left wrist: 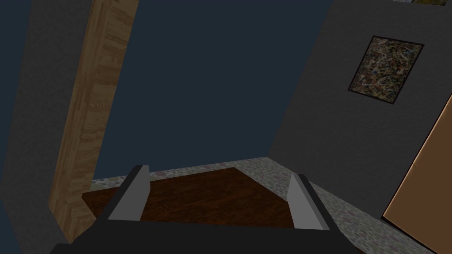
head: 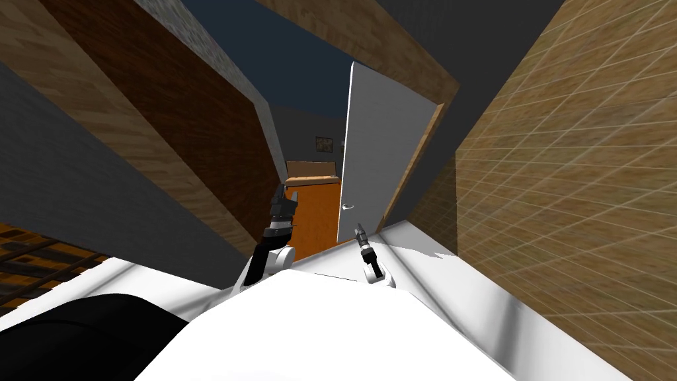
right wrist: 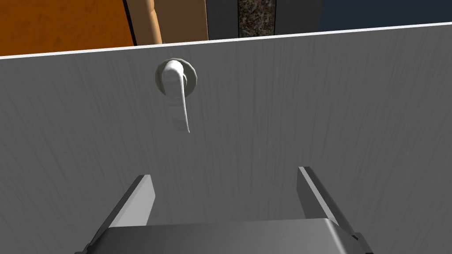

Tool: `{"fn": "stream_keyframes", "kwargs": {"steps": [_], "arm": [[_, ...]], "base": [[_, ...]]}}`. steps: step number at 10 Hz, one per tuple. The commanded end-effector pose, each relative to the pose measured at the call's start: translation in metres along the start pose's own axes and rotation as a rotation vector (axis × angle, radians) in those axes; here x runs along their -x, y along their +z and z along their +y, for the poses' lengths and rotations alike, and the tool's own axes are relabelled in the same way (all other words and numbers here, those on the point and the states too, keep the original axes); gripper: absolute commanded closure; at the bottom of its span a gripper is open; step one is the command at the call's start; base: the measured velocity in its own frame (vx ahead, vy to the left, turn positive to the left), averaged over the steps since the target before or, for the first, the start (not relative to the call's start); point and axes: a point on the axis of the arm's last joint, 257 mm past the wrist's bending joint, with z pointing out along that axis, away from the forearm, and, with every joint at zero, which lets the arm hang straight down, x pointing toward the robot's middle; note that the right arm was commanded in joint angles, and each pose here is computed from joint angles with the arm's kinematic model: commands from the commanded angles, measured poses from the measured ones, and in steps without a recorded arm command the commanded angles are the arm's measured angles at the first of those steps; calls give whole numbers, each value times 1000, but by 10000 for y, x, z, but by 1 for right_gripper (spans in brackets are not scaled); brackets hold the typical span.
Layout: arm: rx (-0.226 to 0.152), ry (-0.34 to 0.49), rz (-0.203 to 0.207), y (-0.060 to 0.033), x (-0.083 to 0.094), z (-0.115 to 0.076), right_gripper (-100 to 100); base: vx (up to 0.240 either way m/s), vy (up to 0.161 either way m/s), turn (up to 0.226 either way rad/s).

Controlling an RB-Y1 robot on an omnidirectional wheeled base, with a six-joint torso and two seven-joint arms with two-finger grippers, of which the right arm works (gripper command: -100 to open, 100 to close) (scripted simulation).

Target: Push the door open

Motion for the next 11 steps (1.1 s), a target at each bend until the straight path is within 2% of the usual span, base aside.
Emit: {"fn": "stream_keyframes", "kwargs": {"steps": [1,11], "arm": [[-8,0,5,4,-20,-48,-100],[-99,6,84,-49,-314,-455,-100]], "base": [[56,-49,9],[86,-57,23]]}}
